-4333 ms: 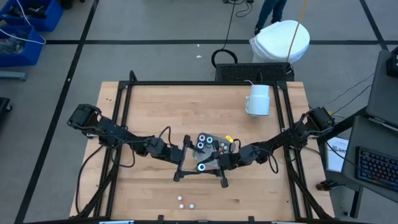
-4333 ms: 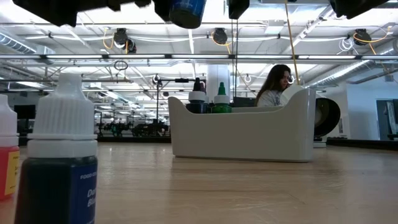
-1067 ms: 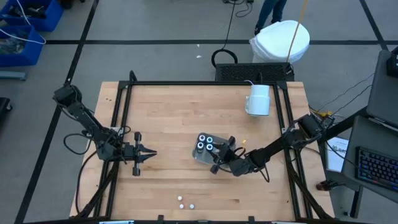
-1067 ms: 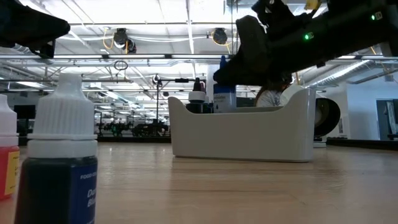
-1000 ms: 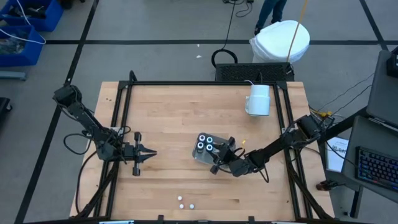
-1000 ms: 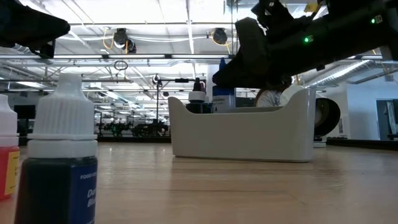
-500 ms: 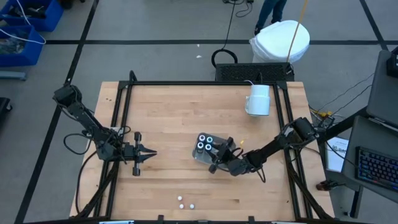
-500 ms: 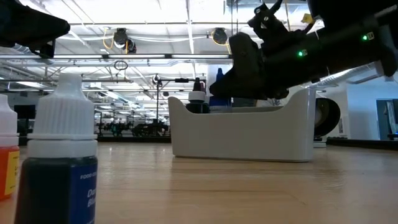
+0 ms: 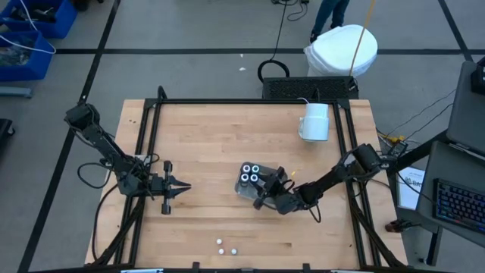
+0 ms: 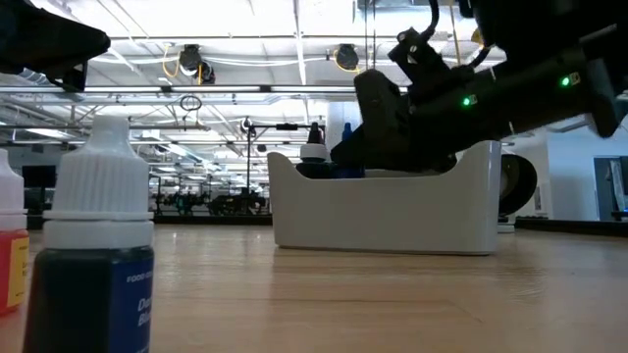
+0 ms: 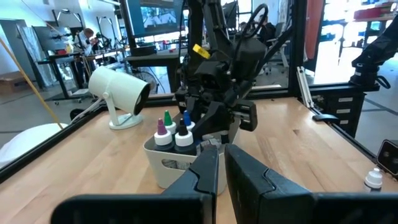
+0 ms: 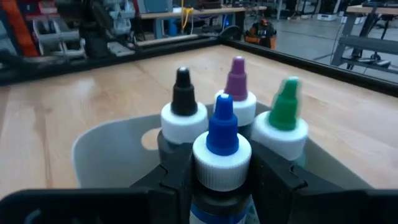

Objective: Pick & Place food coloring
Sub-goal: Adjust the big blue food coloring in the gray bin

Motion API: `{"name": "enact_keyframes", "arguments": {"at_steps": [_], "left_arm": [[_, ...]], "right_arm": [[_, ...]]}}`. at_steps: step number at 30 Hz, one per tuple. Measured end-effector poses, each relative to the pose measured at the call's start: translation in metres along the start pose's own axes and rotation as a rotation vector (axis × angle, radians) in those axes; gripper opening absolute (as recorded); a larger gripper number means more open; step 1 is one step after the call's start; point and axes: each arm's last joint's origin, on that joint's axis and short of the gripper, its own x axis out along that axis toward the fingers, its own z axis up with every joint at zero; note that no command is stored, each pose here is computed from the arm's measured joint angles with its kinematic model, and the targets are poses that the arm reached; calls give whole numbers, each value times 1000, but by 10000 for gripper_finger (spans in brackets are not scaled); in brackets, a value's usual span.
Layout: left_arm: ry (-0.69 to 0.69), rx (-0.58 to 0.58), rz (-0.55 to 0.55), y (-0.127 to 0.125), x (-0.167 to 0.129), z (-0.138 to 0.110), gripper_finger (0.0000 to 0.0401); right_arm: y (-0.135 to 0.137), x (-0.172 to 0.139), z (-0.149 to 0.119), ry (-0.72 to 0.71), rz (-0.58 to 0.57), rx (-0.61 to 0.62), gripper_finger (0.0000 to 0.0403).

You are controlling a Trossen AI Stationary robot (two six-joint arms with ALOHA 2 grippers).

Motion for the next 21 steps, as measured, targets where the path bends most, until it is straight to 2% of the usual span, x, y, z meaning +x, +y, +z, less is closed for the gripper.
{"name": "enact_keyframes", "arguments": {"at_steps": [7,15,21], "left_arm": [[-2,-2,-13,0,0,0,37],[-2,-2,-22,-1,0,0,37],[-4,-5,-62,-2,0,0,37]], "right_arm": [[0,2,-2,-5,1,-23,115],[1,1,0,-17,24,-8,179],[5,-4,7,-44,58,-17,205]]}}
